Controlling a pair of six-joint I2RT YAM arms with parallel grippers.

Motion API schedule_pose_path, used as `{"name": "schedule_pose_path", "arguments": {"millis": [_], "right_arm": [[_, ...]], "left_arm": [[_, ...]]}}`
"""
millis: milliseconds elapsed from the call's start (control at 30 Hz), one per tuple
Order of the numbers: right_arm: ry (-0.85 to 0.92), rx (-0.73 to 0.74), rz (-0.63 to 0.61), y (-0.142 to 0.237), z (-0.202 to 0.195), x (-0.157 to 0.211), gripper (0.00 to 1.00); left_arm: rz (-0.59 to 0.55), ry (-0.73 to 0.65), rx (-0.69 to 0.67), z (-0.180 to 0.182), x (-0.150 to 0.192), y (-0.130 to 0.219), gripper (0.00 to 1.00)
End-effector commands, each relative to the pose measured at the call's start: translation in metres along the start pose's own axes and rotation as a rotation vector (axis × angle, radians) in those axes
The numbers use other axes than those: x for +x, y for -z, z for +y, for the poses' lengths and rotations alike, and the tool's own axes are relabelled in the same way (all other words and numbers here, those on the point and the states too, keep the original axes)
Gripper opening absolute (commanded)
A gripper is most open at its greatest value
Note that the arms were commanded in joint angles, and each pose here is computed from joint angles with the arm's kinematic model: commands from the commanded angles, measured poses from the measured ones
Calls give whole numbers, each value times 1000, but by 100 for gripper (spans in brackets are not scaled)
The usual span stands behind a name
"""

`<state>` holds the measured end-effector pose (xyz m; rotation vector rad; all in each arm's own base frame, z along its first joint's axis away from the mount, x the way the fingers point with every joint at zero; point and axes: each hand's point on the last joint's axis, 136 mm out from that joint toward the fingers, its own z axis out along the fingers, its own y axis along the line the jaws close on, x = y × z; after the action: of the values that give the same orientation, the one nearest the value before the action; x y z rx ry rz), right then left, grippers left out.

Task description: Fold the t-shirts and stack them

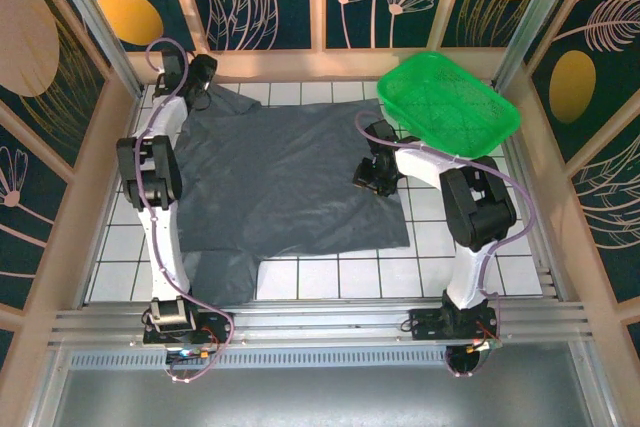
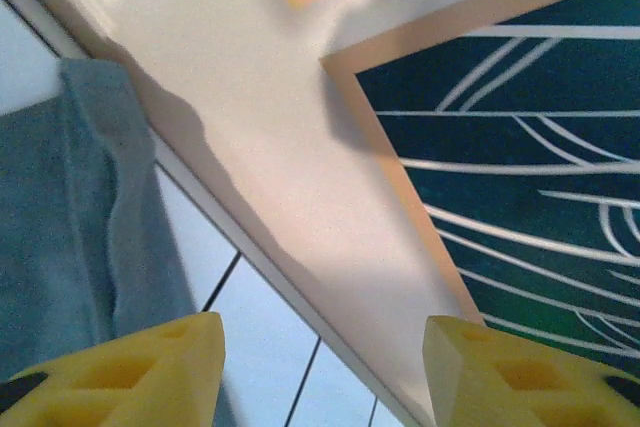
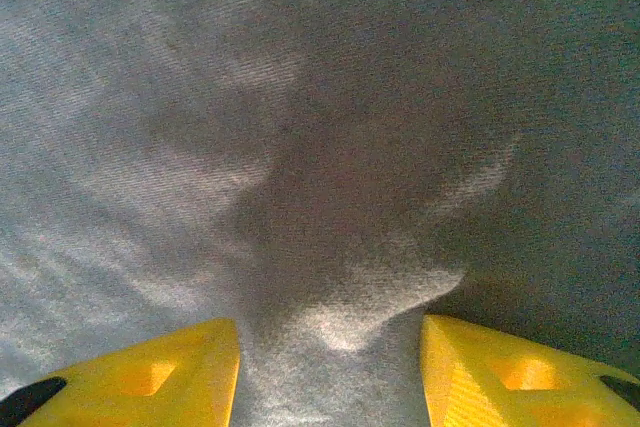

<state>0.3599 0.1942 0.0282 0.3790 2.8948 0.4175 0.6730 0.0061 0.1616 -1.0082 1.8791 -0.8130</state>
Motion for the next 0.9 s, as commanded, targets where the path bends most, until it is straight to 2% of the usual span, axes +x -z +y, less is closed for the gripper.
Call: {"name": "schedule_pose_path", "arguments": {"millis": [0, 100, 333, 733, 867], "right_arm": [[33, 7, -3, 11, 0, 3, 51], [36, 3, 0, 10, 1, 4, 51], [34, 7, 13, 4, -2, 7, 52], [26, 12, 18, 3, -6, 10, 52], [24, 10, 20, 2, -5, 10, 52]], "left_arm": [[78, -19, -47, 8, 33, 7, 53], [127, -6, -82, 26, 61, 0, 53], [182, 40, -135, 55, 91, -21, 54], [199, 62, -189, 84, 111, -40, 54], [204, 69, -171, 82, 116, -46, 49]]}}
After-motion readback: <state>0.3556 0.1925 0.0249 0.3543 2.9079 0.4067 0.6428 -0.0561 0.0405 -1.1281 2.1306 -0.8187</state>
